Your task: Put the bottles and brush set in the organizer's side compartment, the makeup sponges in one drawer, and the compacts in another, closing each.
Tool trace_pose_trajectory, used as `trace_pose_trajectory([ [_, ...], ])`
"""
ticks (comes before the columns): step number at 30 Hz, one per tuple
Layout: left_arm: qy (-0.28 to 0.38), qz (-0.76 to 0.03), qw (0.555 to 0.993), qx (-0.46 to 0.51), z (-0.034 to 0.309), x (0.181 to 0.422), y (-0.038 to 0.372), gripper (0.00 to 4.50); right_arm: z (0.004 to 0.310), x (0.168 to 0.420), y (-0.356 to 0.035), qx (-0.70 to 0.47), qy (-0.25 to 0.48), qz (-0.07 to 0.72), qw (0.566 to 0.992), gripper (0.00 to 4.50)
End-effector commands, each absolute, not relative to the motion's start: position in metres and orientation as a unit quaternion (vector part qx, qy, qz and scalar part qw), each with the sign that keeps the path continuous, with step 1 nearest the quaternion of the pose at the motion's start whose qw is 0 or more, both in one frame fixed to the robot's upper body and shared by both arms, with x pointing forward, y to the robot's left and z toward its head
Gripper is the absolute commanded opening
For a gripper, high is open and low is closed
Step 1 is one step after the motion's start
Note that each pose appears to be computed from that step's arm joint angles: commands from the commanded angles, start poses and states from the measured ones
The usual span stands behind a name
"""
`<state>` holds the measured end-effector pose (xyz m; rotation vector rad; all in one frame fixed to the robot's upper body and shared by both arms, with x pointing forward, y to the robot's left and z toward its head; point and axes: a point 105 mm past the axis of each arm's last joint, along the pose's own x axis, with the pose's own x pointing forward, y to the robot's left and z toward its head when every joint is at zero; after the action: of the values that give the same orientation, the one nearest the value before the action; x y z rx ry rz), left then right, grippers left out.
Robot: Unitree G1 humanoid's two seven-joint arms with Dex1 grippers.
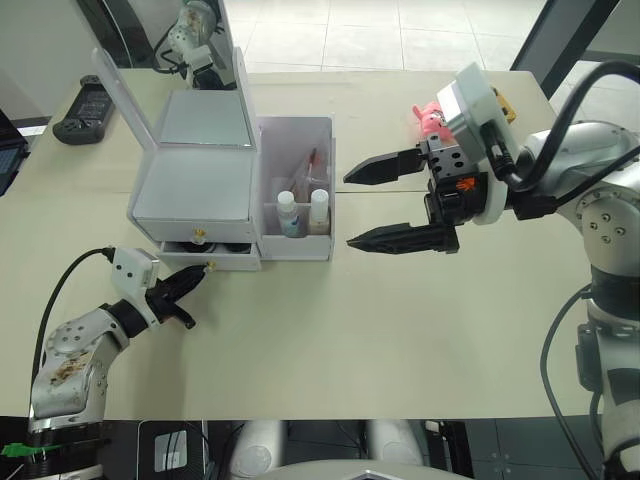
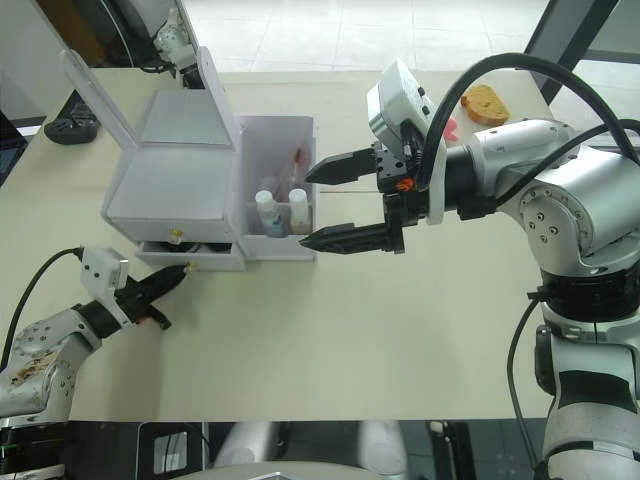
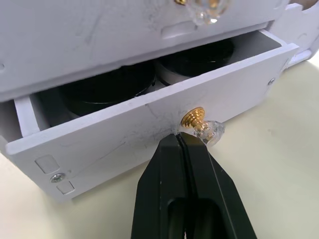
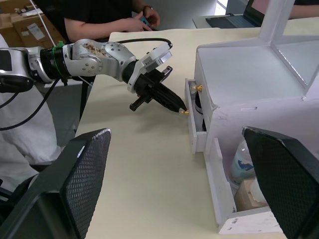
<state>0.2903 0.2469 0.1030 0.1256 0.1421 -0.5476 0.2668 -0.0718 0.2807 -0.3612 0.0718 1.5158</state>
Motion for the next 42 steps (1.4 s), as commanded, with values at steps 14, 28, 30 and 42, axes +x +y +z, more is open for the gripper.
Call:
trace_pose_trajectory([
  [14, 0.041, -0.264, 0.959, 0.091, 0.118, 0.311, 0.248, 0.03, 0.292, 0.265, -0.075, -0.174, 0.005, 0.668, 0.724, 4.50],
  [28, 0.086, -0.306, 0.946, 0.057, 0.112, 0.280, 0.250, 0.03, 0.283, 0.272, -0.087, -0.116, 0.024, 0.667, 0.736, 4.50],
  [30, 0.092, -0.289, 0.951, 0.065, 0.118, 0.271, 0.266, 0.20, 0.270, 0.280, -0.102, -0.099, 0.055, 0.645, 0.755, 4.50],
  [42, 0.061, -0.144, 0.981, 0.113, 0.191, 0.235, 0.372, 3.72, 0.223, 0.323, -0.216, -0.091, -0.020, 0.450, 0.888, 4.50],
])
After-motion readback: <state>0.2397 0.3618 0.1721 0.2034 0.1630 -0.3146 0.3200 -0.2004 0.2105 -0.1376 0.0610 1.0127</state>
